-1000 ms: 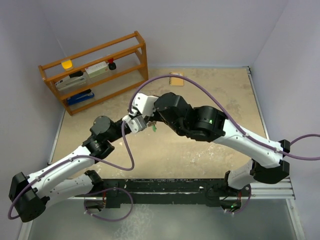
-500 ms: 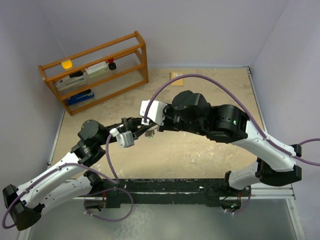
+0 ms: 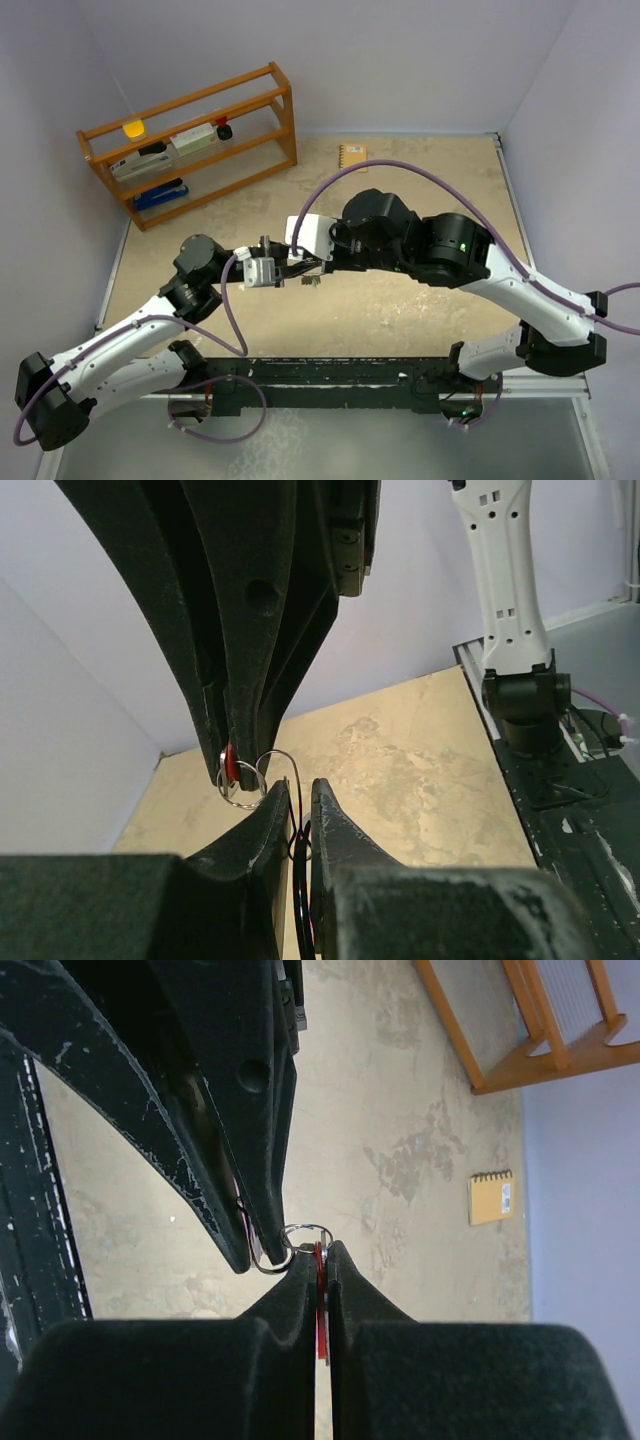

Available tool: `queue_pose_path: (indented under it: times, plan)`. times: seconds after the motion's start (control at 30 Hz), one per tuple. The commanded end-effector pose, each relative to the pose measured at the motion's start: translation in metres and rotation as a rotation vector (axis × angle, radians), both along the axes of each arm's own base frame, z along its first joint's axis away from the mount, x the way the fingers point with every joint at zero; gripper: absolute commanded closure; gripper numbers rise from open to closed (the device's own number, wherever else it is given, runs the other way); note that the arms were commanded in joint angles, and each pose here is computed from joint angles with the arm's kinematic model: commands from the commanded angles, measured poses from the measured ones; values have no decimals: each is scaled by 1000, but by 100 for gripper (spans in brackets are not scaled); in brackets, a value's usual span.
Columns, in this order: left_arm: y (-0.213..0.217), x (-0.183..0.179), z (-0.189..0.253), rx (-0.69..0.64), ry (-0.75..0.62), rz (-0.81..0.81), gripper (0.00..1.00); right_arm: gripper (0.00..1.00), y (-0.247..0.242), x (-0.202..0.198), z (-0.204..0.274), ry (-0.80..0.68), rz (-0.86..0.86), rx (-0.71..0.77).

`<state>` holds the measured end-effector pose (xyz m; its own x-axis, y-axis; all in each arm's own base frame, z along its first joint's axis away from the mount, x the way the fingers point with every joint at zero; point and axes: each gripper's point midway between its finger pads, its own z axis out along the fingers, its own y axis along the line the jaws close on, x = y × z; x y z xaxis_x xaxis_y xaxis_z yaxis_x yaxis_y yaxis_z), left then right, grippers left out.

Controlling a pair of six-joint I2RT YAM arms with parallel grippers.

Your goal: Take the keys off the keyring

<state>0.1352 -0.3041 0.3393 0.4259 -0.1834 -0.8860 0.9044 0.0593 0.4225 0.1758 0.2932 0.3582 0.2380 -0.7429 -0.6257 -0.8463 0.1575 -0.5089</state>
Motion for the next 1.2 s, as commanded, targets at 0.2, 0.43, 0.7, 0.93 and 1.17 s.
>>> queue_pose_path:
  times: [0.2,0.43,0.7,0.93,1.17]
  plan:
    - [14,-124,33,-55,-295,-536,100,100,13,89,25,-8,-146,359]
    - [42,-150,-13,136,-592,-749,100,100,24,100,-15,116,-111,358]
    - [47,-157,-25,162,-573,-860,100,100,2,126,-26,80,-251,376]
    - [38,-138,-26,180,-496,-819,100,100,-97,189,-54,14,-763,429]
    - [22,-103,-28,240,-390,-756,100,100,-163,183,-168,261,-1091,417]
